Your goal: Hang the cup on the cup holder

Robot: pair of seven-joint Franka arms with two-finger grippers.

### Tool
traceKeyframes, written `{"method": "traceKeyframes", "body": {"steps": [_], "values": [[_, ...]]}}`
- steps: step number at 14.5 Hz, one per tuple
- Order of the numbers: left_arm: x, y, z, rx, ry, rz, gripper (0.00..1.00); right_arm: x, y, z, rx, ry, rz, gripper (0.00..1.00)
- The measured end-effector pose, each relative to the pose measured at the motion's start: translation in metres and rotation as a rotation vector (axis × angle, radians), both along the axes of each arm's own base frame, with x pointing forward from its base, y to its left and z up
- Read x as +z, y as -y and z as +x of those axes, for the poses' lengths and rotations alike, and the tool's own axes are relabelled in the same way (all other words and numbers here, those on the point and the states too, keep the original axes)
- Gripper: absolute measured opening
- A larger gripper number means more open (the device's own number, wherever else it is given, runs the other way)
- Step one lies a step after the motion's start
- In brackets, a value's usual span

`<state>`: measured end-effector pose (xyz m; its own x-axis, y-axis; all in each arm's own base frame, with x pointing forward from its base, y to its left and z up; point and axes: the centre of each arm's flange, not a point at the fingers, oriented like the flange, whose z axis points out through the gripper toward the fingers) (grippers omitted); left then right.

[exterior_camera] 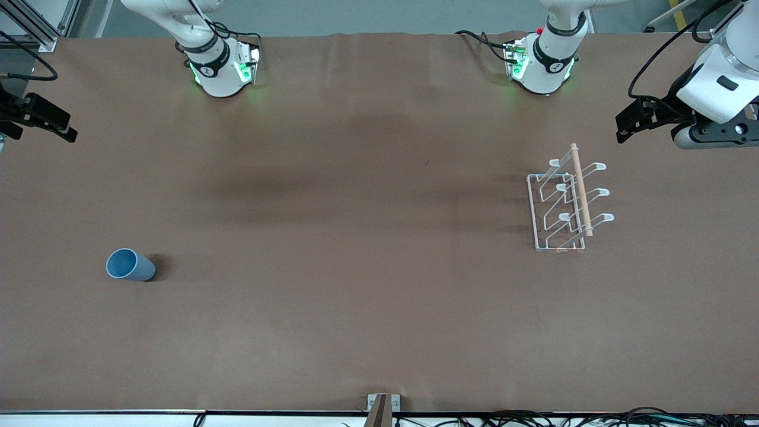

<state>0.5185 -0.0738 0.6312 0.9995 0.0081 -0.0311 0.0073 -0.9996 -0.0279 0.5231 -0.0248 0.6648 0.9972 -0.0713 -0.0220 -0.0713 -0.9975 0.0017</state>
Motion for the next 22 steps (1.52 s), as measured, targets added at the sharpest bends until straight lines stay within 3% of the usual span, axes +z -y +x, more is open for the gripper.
{"method": "traceKeyframes", "body": {"steps": [11, 15, 18, 22], "values": [[0.004, 0.000, 0.002, -0.001, -0.002, -0.005, 1.00, 0.000, 0.000, 0.000, 0.008, 0.002, 0.000, 1.00], [0.004, 0.001, 0.002, -0.002, -0.005, -0.005, 1.00, 0.001, 0.005, 0.006, 0.001, 0.039, -0.002, 1.00], [0.004, 0.001, 0.002, -0.003, -0.005, -0.005, 1.00, -0.028, 0.031, 0.031, -0.042, 0.044, -0.005, 1.00], [0.004, 0.002, 0.003, -0.005, -0.005, -0.006, 1.00, -0.123, 0.079, 0.086, -0.099, 0.012, 0.002, 1.00]]}}
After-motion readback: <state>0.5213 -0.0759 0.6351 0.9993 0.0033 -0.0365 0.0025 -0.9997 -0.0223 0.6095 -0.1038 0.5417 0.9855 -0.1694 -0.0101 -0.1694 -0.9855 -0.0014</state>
